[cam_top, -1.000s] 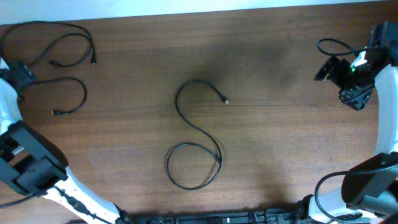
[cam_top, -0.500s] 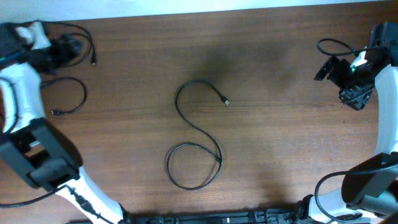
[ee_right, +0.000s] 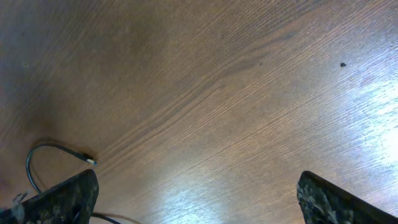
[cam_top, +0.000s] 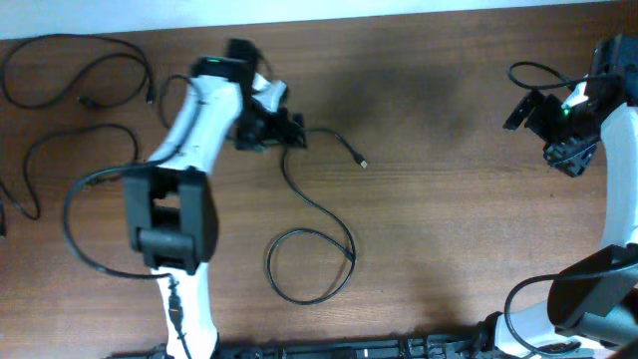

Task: Untangle cables
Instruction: 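Reach the left gripper to the center S-shaped cable and grasp it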

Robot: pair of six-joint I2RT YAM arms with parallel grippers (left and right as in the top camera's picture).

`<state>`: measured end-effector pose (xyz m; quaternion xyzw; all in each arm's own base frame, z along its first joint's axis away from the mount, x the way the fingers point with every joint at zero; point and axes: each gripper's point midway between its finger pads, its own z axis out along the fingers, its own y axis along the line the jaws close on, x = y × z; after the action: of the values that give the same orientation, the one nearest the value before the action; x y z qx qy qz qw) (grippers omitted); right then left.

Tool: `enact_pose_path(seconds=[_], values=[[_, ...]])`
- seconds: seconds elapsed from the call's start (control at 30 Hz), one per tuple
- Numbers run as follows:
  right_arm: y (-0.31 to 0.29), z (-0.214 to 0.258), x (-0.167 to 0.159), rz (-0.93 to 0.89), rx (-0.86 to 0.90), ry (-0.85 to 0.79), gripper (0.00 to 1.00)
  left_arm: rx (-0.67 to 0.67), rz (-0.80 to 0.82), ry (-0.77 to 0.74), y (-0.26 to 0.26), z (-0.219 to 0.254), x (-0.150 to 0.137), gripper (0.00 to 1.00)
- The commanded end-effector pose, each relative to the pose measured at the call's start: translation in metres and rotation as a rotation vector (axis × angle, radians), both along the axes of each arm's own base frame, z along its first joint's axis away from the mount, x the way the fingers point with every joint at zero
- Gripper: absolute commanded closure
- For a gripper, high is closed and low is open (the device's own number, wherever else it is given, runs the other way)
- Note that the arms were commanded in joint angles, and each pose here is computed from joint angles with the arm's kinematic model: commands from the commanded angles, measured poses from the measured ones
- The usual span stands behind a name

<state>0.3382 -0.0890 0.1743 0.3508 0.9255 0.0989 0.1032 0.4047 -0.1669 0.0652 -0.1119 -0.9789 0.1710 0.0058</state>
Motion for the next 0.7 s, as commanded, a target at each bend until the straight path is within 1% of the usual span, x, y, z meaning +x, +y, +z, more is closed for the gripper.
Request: enact_pose_path(seconds=[0.0,0.03,0.1,0.2,0.23,0.3,0.33,0.43,0.47,0.57,0.67], values=[[-0.004,0.002,0.002,-0.011,-0.016,-0.001,0.01,0.14,-0.143,-0.055,-0.021,-0.009,-0.011,0.16],[-0.004,0.002,0.002,-0.011,-0.016,-0.001,0.01,0.145,-0.17,-0.068,-0.033,-0.01,-0.014,0.23],[-0.004,0.002,0.002,-0.011,-0.016,-0.001,0.01,0.198,-0.177,-0.08,-0.045,-0.015,-0.019,0.24],[-0.004,0.002,0.002,-0.011,-0.016,-0.001,0.01,0.297,-0.123,-0.065,-0.052,-0.026,-0.029,0.33],[-0.004,0.002,0.002,-0.011,-0.016,-0.001,0.01,0.332,-0.101,-0.057,-0.053,-0.029,-0.033,0.32],[-0.004,0.002,0.002,-0.011,-0.016,-0.001,0.01,0.395,-0.056,-0.05,-0.052,-0.036,-0.038,0.23],[-0.004,0.002,0.002,-0.011,-0.016,-0.001,0.01,0.424,-0.049,-0.05,-0.051,-0.041,-0.039,0.21],[-0.004,0.002,0.002,-0.011,-0.016,-0.001,0.01,0.454,-0.051,-0.025,-0.048,-0.05,-0.044,0.18],[-0.004,0.002,0.002,-0.011,-0.016,-0.001,0.01,0.467,-0.031,-0.016,-0.044,-0.054,-0.045,0.14],[-0.004,0.002,0.002,-0.011,-0.016,0.0,0.01,0.584,0.17,-0.039,-0.011,-0.058,-0.033,0.13],[-0.004,0.002,0.002,-0.011,-0.016,-0.001,0.01,0.585,0.216,-0.026,0.006,-0.058,-0.025,0.13]])
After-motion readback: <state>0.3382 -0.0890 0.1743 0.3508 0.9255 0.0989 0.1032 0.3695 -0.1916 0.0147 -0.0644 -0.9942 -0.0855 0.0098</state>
